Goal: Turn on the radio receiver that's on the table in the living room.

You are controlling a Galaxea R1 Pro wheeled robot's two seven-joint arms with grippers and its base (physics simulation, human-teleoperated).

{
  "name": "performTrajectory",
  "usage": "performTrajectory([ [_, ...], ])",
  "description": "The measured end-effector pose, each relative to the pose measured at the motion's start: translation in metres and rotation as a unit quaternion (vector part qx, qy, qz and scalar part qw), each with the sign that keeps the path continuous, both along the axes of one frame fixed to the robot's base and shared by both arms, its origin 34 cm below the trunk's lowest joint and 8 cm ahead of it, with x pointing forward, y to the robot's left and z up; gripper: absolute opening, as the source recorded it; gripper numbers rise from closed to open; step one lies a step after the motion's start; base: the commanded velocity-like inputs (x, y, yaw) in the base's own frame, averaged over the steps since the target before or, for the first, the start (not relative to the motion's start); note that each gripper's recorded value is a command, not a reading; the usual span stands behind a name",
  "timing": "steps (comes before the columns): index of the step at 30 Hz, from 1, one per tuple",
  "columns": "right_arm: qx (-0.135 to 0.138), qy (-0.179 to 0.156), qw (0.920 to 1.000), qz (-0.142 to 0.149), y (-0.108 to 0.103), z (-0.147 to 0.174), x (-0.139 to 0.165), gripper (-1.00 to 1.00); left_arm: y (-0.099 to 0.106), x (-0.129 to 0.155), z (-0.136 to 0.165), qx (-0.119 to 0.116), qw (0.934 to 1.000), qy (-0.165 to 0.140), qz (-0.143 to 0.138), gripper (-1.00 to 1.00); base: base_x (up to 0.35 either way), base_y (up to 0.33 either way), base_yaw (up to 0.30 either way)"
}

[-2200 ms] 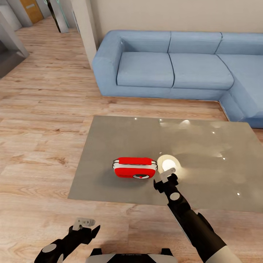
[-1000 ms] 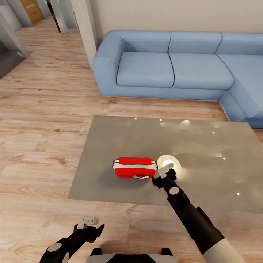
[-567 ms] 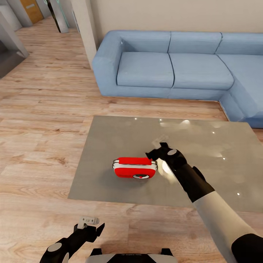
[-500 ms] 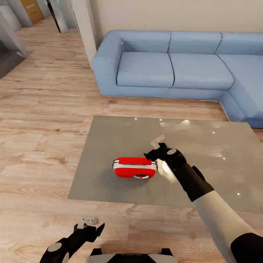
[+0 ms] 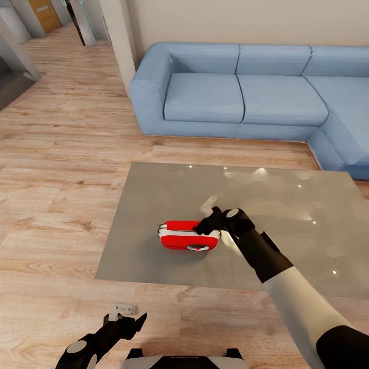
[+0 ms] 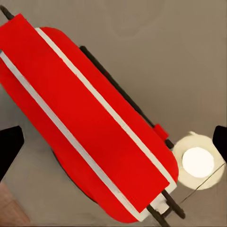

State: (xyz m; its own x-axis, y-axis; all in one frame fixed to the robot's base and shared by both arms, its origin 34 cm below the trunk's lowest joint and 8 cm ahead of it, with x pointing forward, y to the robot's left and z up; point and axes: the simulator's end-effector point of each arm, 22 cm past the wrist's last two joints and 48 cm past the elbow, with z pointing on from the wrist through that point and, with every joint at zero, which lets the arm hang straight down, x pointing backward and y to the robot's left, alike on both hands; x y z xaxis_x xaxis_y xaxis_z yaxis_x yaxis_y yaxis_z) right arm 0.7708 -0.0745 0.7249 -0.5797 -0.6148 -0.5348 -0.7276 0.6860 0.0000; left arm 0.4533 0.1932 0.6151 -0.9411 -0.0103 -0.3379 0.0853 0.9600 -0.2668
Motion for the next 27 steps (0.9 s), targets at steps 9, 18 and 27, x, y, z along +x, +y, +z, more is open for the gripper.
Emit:
performTrajectory([
  [9,-0.014,0.051,0.9982,0.03,0.002,-0.013,0.009,1.0,0.0,0.0,0.0,0.0,1.0,0.001,0.0,1.0,0.0,0.0,0.0],
  [18,-0.027,0.061,0.9972,0.034,-0.005,-0.02,0.01,1.0,0.0,0.0,0.0,0.001,1.0,0.001,0.0,1.0,0.0,0.0,0.0],
  [27,-0.034,0.083,0.9938,0.065,0.0,-0.028,-0.007,1.0,0.0,0.0,0.0,0.001,1.0,0.0,0.0,1.0,0.0,0.0,0.0],
])
